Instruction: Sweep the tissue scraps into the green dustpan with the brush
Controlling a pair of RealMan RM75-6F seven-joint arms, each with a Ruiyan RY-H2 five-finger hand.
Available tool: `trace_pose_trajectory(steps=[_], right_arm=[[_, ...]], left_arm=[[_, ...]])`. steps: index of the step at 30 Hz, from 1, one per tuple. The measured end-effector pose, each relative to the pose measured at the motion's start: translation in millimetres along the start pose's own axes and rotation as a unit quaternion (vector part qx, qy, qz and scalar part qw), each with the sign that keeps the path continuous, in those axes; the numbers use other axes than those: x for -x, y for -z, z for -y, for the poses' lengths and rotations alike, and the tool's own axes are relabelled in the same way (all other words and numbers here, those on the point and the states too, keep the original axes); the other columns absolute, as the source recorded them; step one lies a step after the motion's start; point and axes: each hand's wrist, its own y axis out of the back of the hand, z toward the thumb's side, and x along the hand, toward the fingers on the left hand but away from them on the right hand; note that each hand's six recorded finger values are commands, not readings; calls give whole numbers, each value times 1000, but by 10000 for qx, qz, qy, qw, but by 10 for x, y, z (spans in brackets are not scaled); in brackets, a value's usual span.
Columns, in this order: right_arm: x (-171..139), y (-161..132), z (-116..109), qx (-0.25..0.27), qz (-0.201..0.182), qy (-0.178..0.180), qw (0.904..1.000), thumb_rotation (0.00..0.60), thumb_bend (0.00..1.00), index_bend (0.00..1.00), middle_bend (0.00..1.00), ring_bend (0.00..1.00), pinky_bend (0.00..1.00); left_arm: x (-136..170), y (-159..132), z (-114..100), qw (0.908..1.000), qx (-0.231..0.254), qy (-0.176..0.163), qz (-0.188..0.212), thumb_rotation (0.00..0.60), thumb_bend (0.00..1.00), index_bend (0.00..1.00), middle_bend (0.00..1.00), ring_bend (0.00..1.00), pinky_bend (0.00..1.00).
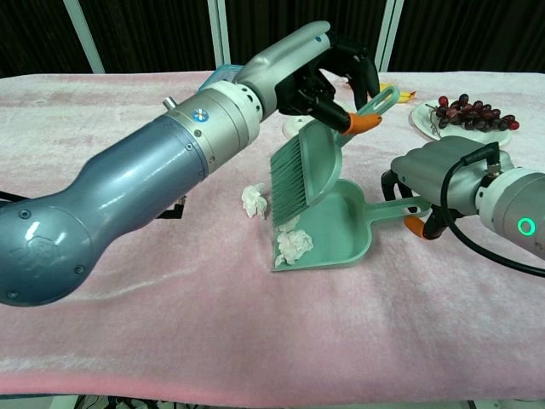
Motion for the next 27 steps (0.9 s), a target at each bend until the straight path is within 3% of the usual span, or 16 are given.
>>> trace_pose_trajectory(steps=[6,11,21,27], right_arm=[[2,-19,13,-12,-15,-15,10000,600,451,460,480,564,655],[17,-12,35,-50,5,-27,10000,600,451,460,479,564,655],[99,-33,18,-74,17,32,10000,600,451,460,479,564,655],[128,-1,11,-60,65,25,10000,600,451,460,479,564,655]], left_arm=[[104,270,-228,9991,-390,53,-166,600,324,631,664,874,1000],[150,489,-268,9976,-544,171,-384,600,323,632,665,874,1000],[83,674,-155,9955,-677,365,-548,600,324,634,668,874,1000],[-6,696,34,9953,-538,503,-628,600,324,635,670,874,1000]])
